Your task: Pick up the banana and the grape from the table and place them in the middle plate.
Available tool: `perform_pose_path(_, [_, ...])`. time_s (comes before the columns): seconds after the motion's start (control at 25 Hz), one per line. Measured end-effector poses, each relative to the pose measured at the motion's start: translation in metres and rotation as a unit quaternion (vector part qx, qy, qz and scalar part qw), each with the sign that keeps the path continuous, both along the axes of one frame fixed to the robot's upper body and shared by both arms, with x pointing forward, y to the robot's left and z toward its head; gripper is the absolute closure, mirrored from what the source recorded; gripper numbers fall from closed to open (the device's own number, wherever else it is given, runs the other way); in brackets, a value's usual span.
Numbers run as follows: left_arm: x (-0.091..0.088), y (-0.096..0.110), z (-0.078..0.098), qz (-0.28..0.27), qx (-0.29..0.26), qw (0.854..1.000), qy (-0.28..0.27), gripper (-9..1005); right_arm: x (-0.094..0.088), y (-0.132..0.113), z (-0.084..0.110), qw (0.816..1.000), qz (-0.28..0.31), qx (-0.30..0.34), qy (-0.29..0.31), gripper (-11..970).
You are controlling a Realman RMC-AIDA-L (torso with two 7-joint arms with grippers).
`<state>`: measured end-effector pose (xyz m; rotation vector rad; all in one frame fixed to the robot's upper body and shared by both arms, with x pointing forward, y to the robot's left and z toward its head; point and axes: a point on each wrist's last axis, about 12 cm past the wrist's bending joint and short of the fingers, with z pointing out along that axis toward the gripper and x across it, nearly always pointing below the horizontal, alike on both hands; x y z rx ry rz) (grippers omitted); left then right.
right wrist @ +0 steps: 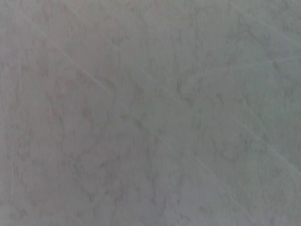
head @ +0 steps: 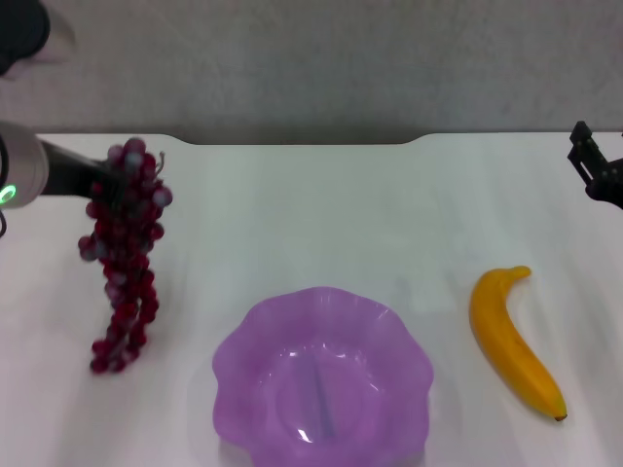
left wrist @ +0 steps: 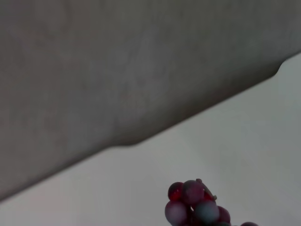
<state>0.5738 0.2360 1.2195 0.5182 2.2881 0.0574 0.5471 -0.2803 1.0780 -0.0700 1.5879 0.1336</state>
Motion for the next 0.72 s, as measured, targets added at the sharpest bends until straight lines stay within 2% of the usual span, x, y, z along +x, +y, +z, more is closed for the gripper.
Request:
perform_pose_path(0.2, [-0.007,-0.012,0.026,-0.044,-0.014,0.998,-0.036,829,0.0,0.0,0.0,1.0,0.0,0.0,0.0,303])
perform_pose_path(0.44, [-0.029,-0.034,0.063,-0.112,-0.014,0.99,-0.086,831,-0.001,-0.001,-0.001,1.0,-0.001,-0.001,0.002,303])
perform_pose_path(0.72, [-0.04,-0.066,0.075,-0.221,-0.043,0.972,-0.07,836,-0.001,-0.002,-0.004,1.0,-0.003,-0.002,0.007,303])
